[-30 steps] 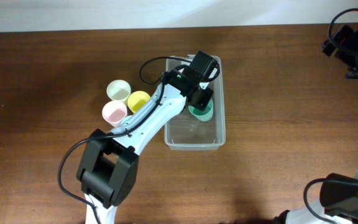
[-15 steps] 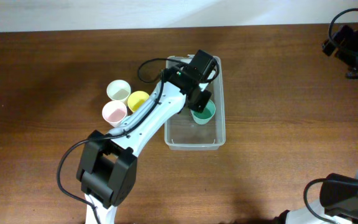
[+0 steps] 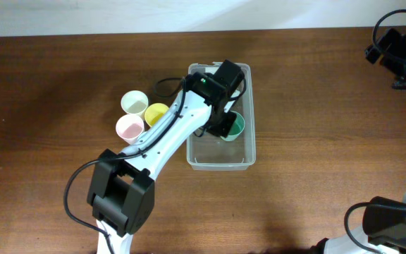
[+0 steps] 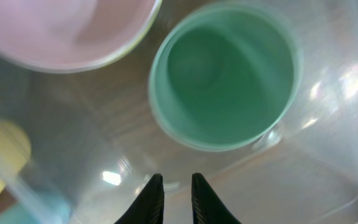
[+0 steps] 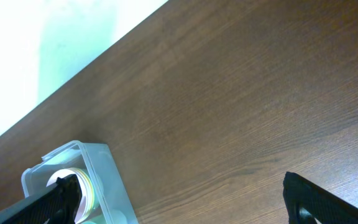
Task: Pack container
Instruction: 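Place the green cup in the container beside the bowl stack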
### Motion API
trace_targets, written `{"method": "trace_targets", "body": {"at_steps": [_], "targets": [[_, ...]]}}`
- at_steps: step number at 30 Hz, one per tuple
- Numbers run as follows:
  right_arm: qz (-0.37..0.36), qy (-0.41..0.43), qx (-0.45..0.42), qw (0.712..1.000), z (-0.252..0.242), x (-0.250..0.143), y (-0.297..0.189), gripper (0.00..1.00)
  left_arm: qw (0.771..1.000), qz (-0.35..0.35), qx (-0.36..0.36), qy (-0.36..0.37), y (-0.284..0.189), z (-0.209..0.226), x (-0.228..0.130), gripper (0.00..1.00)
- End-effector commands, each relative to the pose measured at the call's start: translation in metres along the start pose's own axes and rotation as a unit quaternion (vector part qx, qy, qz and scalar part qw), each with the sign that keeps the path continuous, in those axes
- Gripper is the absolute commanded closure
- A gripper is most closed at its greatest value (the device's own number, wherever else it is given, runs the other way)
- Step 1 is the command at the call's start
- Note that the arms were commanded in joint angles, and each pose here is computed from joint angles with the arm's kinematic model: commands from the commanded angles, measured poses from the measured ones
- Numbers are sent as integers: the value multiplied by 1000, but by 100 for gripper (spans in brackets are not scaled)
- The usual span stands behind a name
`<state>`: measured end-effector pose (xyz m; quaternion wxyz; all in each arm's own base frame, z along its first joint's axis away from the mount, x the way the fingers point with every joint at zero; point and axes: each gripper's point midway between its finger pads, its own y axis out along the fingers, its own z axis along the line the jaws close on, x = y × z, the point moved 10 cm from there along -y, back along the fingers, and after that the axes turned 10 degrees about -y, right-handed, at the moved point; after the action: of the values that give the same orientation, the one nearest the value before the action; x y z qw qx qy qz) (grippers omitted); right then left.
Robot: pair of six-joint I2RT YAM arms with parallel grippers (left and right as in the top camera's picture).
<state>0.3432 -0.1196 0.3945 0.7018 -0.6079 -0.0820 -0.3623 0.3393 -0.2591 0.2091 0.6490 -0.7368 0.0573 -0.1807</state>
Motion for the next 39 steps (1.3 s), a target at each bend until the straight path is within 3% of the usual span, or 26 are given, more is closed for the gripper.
{"method": "trace_targets", "body": {"at_steps": [1, 11, 23, 35, 39], "targets": [[2, 5, 0, 1000, -1, 0, 2, 1, 999, -8, -28, 14, 6, -22, 0, 79], [2, 5, 0, 1000, -1, 0, 2, 1, 997, 47, -19, 56, 43, -56, -19, 79], [2, 5, 0, 1000, -1, 0, 2, 1, 997, 8, 67, 49, 51, -37, -7, 78], [2, 5, 0, 1000, -1, 0, 2, 1, 997, 6, 46, 57, 64, -37, 0, 78], [2, 5, 0, 1000, -1, 0, 2, 1, 998, 21, 47, 44, 59, -35, -5, 85]]}}
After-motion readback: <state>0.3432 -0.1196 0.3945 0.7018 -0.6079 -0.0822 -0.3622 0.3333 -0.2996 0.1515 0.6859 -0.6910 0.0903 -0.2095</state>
